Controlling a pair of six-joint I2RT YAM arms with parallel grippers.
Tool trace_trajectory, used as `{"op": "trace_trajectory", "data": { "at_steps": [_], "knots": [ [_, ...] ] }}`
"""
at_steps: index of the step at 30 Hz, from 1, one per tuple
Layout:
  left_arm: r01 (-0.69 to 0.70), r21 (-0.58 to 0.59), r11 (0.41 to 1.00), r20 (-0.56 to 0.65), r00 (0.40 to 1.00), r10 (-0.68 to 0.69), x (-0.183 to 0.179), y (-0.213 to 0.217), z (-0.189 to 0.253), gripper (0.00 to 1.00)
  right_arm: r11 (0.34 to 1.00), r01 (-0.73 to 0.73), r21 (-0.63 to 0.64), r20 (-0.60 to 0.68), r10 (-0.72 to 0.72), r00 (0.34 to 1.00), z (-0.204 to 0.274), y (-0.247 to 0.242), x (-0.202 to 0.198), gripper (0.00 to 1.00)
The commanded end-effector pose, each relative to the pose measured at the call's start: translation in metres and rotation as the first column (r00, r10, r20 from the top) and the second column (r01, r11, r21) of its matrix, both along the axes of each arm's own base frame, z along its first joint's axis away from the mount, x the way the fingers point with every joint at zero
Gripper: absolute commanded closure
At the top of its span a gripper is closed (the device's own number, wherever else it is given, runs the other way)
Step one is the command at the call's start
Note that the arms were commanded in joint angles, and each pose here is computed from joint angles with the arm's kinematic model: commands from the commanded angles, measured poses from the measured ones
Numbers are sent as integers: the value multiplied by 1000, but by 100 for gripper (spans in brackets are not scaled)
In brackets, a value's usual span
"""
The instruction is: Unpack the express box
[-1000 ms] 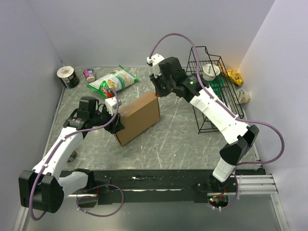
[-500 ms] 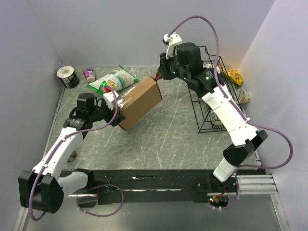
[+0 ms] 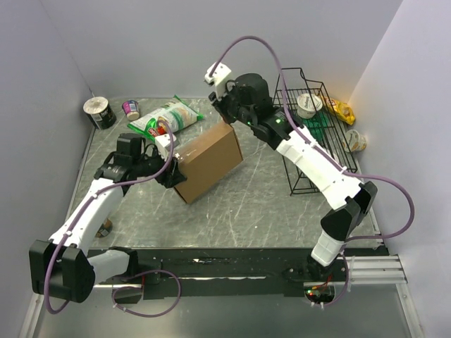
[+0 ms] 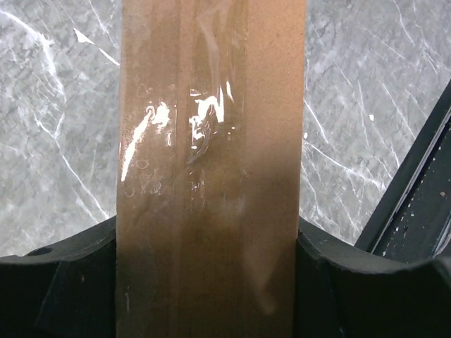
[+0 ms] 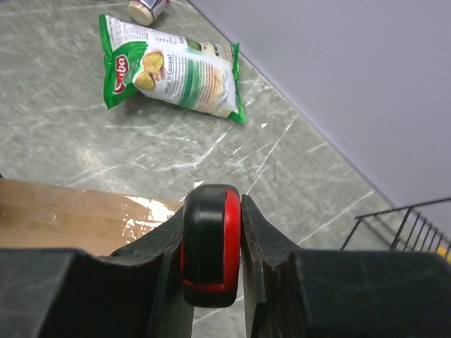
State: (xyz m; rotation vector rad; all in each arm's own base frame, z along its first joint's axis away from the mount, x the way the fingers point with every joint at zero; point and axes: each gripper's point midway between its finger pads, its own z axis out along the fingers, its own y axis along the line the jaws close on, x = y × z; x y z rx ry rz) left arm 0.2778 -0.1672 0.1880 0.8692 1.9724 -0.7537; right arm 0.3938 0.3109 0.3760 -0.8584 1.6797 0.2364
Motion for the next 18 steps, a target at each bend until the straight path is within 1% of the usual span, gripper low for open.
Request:
{"op": "trace_trajectory", "data": {
  "at_steps": [1, 2, 3, 4, 6, 8, 9, 10, 12, 15, 17, 18],
  "knots": [
    [102, -15, 995, 91, 991, -101, -4, -16, 28, 70, 997, -71, 27, 227, 63, 972, 54, 19, 1, 100],
    [96, -3, 995, 87, 992, -95, -4, -15, 25, 70, 998, -35, 50, 240, 22, 970, 61, 14, 3, 100],
    [85, 11, 996, 71, 994, -86, -3, -13, 19, 70, 995, -12, 101, 270, -16, 963, 79, 12, 5, 100],
    [70, 38, 997, 72, 995, -73, -1, -10, 14, 70, 987, 16, 162, 268, -59, 962, 90, 7, 5, 100],
    [71, 65, 995, 63, 995, -75, -2, -9, 7, 70, 964, 24, 264, 311, -109, 944, 128, -2, 5, 100],
    [69, 99, 993, 72, 994, -77, 0, -8, 2, 70, 954, 6, 300, 327, -109, 939, 143, -2, 3, 100],
    [66, 108, 992, 72, 995, -74, 2, -8, 1, 70, 951, -40, 306, 349, -73, 934, 153, 3, -3, 100],
    [59, 112, 992, 80, 995, -68, 5, -8, 2, 71, 948, -54, 314, 356, -65, 932, 158, 3, -7, 100],
    [36, 131, 991, 81, 996, -47, 9, -5, 0, 71, 946, -63, 318, 329, -48, 943, 153, 5, -10, 100],
    [15, 163, 987, 88, 996, -29, 11, 1, -4, 72, 949, -18, 316, 253, -66, 965, 137, -7, -12, 100],
    [8, 178, 984, 90, 996, -24, 12, 4, -5, 72, 948, 14, 318, 260, -101, 960, 140, -26, -14, 100],
    [5, 181, 983, 94, 995, -22, 11, 4, -5, 72, 956, 41, 290, 233, -112, 966, 121, -28, -10, 100]
  ]
}}
